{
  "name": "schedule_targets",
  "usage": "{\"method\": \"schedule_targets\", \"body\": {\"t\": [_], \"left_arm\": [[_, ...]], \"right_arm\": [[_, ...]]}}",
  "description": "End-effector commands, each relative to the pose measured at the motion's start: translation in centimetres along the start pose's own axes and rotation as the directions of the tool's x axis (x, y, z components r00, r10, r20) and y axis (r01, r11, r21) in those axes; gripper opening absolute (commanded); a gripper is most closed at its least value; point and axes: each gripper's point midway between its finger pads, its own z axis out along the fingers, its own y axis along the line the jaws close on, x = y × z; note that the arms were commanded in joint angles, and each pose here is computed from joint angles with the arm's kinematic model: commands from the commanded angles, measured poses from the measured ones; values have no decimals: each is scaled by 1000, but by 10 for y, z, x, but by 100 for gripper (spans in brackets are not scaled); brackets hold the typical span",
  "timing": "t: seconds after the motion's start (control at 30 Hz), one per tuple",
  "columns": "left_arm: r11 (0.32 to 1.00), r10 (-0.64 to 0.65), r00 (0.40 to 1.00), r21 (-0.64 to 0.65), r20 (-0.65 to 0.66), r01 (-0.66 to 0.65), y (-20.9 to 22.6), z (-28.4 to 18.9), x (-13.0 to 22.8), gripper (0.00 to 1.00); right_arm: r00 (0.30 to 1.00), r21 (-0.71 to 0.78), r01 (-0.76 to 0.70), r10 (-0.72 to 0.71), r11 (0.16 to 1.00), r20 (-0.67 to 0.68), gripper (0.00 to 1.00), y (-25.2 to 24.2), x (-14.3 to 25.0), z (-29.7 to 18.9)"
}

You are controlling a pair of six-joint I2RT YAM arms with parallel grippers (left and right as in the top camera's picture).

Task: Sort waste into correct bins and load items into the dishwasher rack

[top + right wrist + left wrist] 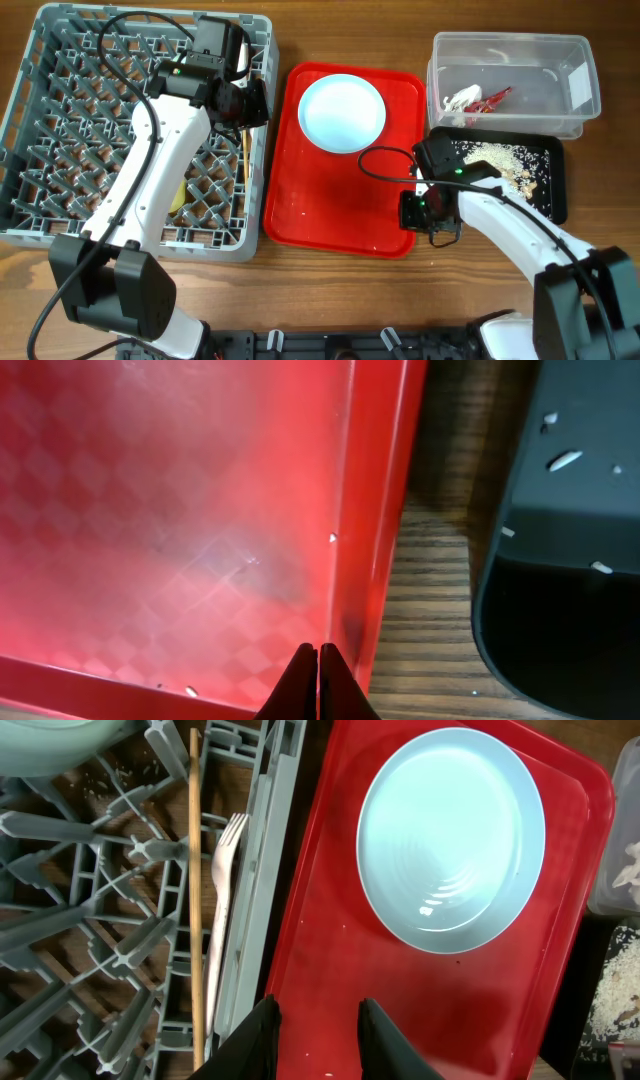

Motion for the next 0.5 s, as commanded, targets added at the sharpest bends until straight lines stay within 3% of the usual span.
{"method": "schedule_targets", "body": {"t": [0.0,0.2,0.43,0.47], "left_arm": [[1000,-12,1000,13,8,12,-1,-5,-2,25],[1000,-12,1000,14,8,12,-1,-5,-2,26],[1000,-12,1000,14,8,12,-1,-5,-2,26],[1000,-12,1000,14,8,12,-1,-5,-2,31]], "right_arm": [[999,45,-21,23,999,-32,4,-8,5,11],[995,135,-101,103,986,-7,4,-25,3,12],[993,146,-119,122,982,-8,4,-26,5,11],[995,114,-92,95,989,-26,4,-21,7,12]]}}
